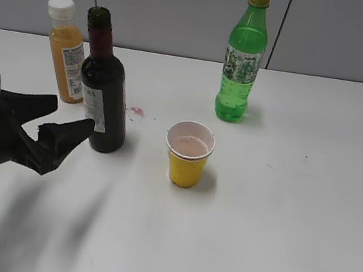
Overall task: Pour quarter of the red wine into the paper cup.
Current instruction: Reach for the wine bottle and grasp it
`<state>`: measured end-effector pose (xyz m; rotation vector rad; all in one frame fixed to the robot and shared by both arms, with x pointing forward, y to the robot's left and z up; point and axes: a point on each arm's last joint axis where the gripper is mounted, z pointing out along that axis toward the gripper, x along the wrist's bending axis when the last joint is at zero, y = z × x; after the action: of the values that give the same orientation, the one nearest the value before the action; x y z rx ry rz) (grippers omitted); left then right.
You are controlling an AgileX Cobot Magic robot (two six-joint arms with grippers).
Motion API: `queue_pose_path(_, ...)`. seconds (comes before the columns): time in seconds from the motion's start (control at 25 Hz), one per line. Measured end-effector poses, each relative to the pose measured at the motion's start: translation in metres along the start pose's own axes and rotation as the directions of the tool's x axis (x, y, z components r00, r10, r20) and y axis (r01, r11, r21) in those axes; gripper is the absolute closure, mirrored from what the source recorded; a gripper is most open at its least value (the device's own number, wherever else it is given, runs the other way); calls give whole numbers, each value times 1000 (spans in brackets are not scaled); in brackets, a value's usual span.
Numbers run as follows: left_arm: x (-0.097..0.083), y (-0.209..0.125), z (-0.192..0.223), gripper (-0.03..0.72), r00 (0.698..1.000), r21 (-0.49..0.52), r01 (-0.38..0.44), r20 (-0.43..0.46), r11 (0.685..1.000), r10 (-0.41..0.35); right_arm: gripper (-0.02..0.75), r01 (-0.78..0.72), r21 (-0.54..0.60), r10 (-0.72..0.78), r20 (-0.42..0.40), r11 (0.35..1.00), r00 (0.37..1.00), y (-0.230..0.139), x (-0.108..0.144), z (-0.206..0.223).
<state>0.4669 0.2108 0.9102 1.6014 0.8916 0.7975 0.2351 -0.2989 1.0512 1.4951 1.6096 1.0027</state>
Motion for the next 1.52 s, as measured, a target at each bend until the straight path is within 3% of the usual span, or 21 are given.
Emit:
queue_pose_path(0.32,2,-21,7,21,1000,74,4,-10,997,-3,147,0,-1,0,0,1000,1000,0,0,0)
queue_pose_path(1.52,20,-31,116,-1,1000,-14,14,14,1000,-14,147,0,-1,0,0,1000,1000,0,0,0)
